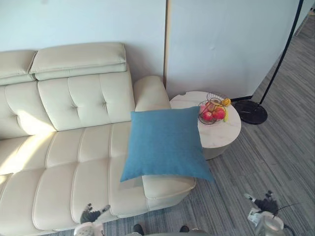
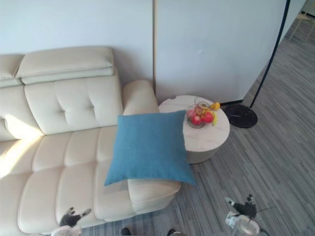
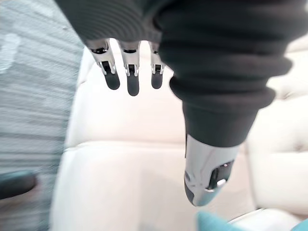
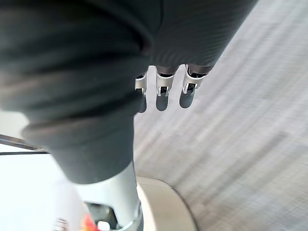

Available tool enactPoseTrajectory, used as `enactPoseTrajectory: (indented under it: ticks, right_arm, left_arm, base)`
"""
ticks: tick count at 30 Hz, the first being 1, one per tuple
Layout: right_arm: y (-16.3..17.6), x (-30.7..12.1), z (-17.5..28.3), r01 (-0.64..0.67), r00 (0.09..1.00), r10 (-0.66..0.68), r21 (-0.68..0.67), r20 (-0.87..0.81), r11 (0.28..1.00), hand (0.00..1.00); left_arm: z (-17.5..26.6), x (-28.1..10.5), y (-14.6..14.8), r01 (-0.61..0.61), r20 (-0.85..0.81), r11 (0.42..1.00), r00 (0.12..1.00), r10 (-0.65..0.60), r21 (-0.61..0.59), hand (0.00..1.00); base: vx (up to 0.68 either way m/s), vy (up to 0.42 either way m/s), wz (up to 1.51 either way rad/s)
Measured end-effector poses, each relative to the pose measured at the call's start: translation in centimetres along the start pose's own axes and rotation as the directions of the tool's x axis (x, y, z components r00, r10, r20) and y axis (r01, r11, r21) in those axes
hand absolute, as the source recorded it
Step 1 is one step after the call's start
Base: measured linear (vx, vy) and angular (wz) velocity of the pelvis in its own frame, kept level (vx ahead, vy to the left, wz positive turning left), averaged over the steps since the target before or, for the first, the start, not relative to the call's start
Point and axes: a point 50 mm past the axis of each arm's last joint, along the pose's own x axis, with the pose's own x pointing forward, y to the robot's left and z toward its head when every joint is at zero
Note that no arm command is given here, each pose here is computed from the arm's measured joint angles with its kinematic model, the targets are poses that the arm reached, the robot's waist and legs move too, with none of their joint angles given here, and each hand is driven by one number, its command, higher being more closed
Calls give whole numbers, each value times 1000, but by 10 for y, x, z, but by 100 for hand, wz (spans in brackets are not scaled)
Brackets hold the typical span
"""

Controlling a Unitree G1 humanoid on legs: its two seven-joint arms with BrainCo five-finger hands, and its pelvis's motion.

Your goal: Pick up cushions and gather them together orderly.

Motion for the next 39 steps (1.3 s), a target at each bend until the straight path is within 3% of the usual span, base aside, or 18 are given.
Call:
enactPoseTrajectory:
  ticks: [4, 9, 19, 31, 35, 39]
  right_arm:
    - [19, 10, 31, -62, 993, 64, -19, 100, 998, 0]
    - [58, 20, 82, -161, 960, 151, 23, 235, 987, 0]
    - [123, 16, 181, -320, 868, 236, 130, 437, 938, 0]
    - [197, -32, 224, -538, 731, 408, 94, 546, 838, 0]
    - [211, -45, 227, -580, 719, 423, 140, 551, 803, 0]
    - [220, -67, 257, -629, 642, 420, 127, 642, 767, 0]
  left_arm:
    - [33, 10, 8, -26, 104, 1000, 994, 25, 5, 0]
    - [115, 20, 2, -9, 352, 1000, 936, 16, -22, 0]
    - [249, 0, -68, 175, 665, 984, 739, -108, -34, 0]
    - [268, -36, -170, 442, 673, 897, 669, -314, -21, 0]
    - [267, -43, -186, 475, 660, 878, 677, -326, -54, 0]
    - [277, -48, -188, 475, 679, 877, 668, -305, -73, 0]
  base:
    - [91, -27, 5]
    - [35, -37, 25]
    - [-75, -6, 6]
    - [-93, -29, 0]
    - [-14, -14, 3]
    - [5, -3, -1]
